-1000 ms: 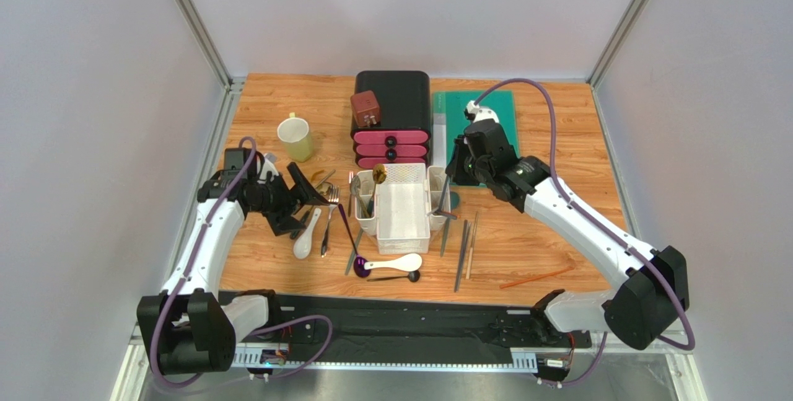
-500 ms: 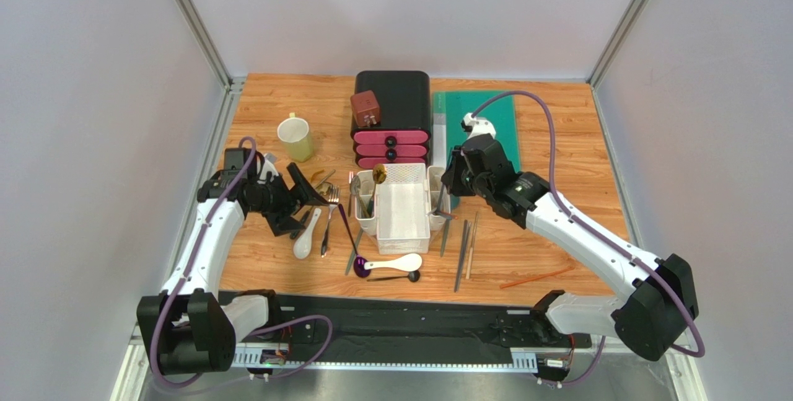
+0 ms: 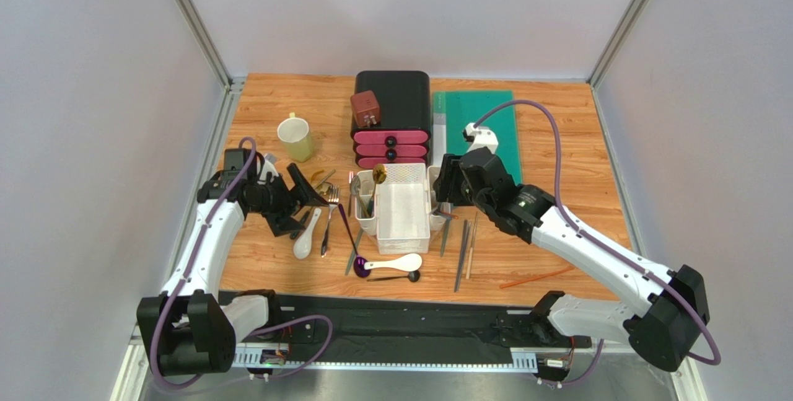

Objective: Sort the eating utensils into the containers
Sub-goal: Place the chopstick in the storage box, then pick up the chopstick from the center of the board.

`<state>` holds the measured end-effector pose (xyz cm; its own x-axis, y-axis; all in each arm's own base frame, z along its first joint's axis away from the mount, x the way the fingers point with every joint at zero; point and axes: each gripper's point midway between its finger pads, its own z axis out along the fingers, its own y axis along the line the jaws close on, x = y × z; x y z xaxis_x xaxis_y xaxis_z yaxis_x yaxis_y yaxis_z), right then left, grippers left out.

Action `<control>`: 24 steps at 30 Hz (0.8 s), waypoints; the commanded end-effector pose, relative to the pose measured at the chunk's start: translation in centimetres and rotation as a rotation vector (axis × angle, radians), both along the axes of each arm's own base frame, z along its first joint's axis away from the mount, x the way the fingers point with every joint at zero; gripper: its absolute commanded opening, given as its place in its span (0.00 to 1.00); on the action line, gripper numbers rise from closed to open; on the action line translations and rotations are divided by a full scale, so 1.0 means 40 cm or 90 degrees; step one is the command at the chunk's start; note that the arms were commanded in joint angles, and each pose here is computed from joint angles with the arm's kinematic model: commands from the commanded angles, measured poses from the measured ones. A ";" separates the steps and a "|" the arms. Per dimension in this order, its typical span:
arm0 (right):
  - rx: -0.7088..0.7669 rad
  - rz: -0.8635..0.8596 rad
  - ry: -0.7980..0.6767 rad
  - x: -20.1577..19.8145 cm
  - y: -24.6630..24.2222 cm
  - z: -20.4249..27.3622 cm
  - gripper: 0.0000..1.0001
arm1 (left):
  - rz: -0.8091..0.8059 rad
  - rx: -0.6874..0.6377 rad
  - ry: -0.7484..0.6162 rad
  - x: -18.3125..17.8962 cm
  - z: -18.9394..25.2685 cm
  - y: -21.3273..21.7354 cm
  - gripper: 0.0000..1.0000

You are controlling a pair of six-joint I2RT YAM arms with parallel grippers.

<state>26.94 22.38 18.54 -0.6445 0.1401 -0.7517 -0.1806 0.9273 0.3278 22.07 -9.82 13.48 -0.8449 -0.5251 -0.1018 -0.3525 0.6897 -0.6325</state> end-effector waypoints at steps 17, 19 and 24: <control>0.044 -0.482 0.392 -0.184 -0.426 -0.130 0.55 | -0.017 -0.008 -0.026 -0.004 -0.003 -0.008 0.96; 0.094 -0.517 0.435 -0.193 -0.435 -0.140 0.55 | -0.017 -0.016 -0.025 -0.005 -0.010 -0.013 0.96; 0.077 -0.582 0.522 -0.236 -0.478 -0.160 0.56 | -0.015 -0.033 -0.024 -0.005 -0.022 -0.021 0.96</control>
<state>19.45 2.68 12.12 -0.5737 0.7764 -0.2609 0.7640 0.6221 0.1712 21.48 -10.20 12.30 -0.8510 -0.5184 -0.0838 -0.3495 0.6782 -0.6464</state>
